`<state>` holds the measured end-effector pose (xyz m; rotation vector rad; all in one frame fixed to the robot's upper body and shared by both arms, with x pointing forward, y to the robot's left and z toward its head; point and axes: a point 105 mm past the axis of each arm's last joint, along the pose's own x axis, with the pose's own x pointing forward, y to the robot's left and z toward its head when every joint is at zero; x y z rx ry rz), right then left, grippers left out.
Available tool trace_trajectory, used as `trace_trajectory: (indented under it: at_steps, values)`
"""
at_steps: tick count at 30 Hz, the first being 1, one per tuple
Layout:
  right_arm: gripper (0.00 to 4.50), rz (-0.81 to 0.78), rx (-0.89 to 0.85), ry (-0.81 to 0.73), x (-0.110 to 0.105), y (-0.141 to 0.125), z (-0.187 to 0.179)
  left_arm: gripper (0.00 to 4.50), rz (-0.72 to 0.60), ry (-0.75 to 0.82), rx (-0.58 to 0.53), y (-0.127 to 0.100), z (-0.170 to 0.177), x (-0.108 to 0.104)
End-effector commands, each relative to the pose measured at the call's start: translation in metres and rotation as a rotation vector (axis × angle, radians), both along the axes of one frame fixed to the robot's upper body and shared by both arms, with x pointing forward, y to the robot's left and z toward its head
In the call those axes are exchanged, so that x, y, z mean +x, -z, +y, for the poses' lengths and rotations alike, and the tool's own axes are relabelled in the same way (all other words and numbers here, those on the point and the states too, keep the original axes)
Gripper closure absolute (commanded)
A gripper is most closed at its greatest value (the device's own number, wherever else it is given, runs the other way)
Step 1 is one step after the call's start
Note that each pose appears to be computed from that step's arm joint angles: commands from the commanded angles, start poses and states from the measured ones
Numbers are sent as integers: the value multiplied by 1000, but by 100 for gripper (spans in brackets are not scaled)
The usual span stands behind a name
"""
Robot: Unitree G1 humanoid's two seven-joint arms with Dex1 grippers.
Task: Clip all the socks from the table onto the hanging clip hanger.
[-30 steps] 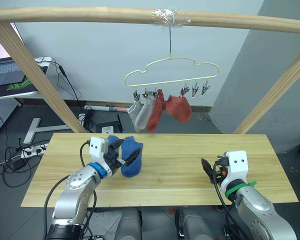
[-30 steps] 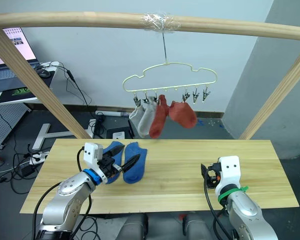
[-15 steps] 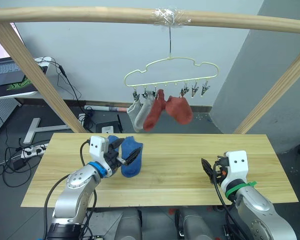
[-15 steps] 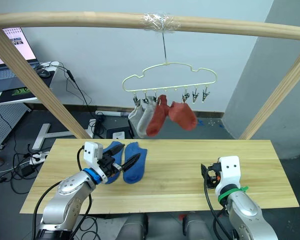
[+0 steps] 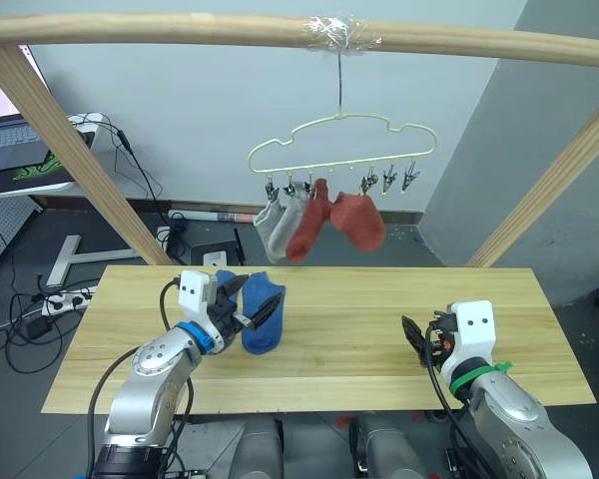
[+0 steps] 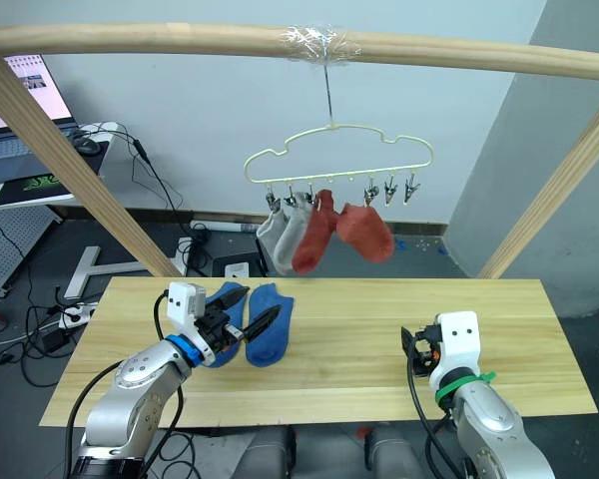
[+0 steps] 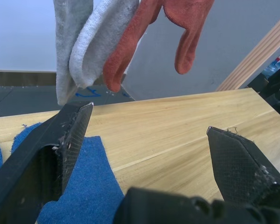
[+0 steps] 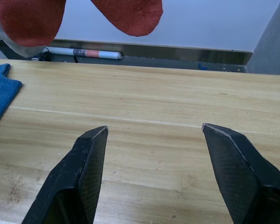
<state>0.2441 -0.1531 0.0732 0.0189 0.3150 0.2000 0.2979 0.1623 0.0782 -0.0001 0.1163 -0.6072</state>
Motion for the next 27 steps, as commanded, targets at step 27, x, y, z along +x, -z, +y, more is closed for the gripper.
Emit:
trace_trajectory:
  at_steps: [27]
  values:
    - [200,-31,16,-6,0,-9,2,0,-43,24,-1,-10,-3,1]
